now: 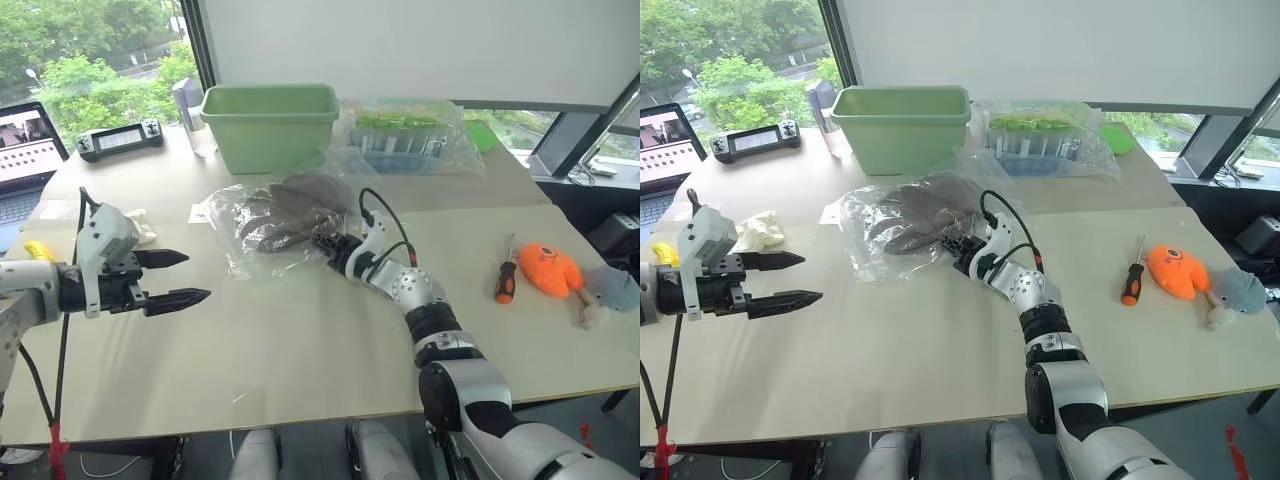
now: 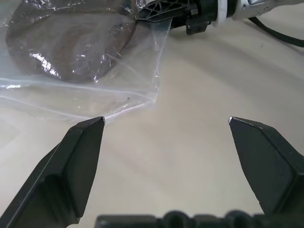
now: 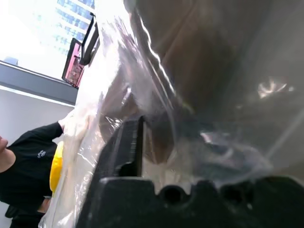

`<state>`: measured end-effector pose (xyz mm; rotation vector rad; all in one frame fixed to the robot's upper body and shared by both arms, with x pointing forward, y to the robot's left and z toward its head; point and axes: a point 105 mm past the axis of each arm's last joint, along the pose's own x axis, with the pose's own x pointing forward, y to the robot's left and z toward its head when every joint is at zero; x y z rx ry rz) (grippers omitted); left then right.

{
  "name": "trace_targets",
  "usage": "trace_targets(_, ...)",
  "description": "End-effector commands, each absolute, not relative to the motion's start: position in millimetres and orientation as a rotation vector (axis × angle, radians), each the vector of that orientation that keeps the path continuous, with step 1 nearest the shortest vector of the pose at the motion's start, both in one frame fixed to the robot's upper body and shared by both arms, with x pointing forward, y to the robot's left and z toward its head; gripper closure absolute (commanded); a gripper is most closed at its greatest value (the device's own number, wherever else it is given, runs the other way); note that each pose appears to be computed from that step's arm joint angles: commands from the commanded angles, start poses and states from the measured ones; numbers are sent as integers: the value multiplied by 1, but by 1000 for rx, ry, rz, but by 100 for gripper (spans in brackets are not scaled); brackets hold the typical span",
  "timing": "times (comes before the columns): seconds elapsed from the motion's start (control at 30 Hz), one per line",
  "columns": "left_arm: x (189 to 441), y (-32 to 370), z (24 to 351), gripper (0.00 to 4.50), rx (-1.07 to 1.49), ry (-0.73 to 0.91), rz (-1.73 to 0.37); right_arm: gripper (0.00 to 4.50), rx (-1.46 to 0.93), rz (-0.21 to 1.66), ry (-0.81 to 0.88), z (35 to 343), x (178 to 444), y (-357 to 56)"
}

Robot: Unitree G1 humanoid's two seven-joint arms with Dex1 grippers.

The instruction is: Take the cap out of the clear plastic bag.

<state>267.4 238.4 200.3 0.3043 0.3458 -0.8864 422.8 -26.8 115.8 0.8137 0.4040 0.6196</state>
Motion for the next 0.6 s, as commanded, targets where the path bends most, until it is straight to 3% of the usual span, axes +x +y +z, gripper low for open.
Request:
trace_targets(0.03, 271, 242, 210, 0, 358, 301, -884, 441, 751, 676, 377, 124, 418, -34)
trace_targets(0.13, 273, 243, 210, 0, 365, 296, -901, 448, 673, 807, 385, 132, 400, -29)
trace_targets(0.23, 273, 241, 207, 0, 357, 298, -944, 448, 443, 1048, 370, 150, 360, -34)
trace_targets(0.33, 275, 242, 203, 0, 360, 309, -963, 448, 220, 1148, 376, 153, 337, -53)
trace_targets(0.5, 279, 239, 199, 0, 361, 309, -993, 448, -229, 1103, 343, 140, 353, -106)
trace_targets(0.6, 281, 236, 196, 0, 362, 314, -1015, 448, -330, 1055, 284, 144, 376, -123)
